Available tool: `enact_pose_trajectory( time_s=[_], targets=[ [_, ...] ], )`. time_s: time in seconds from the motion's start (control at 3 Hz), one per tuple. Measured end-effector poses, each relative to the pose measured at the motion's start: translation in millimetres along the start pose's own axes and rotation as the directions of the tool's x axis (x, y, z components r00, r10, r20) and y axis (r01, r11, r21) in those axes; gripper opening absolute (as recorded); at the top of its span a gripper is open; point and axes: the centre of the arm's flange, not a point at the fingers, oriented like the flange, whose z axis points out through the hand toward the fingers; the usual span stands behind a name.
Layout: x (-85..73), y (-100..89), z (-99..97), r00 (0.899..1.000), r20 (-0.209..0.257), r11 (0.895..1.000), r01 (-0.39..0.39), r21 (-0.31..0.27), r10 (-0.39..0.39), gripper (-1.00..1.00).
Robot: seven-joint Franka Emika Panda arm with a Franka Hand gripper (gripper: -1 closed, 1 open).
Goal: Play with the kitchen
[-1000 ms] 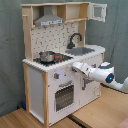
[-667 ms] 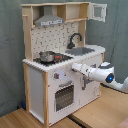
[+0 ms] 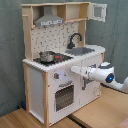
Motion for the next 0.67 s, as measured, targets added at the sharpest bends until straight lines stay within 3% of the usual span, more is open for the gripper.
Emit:
enact_pose_trajectory(
  time_s=[0.33,0.67],
  targets=[
    [0.0,0.0,-0.1,0.995,0.002,0.995,0.103,0.001,-0.103,-1.00],
    [0.4,0.0,-0.2,0.973,0.007,0.973,0.231,0.003,-0.231,-1.00]
  ],
)
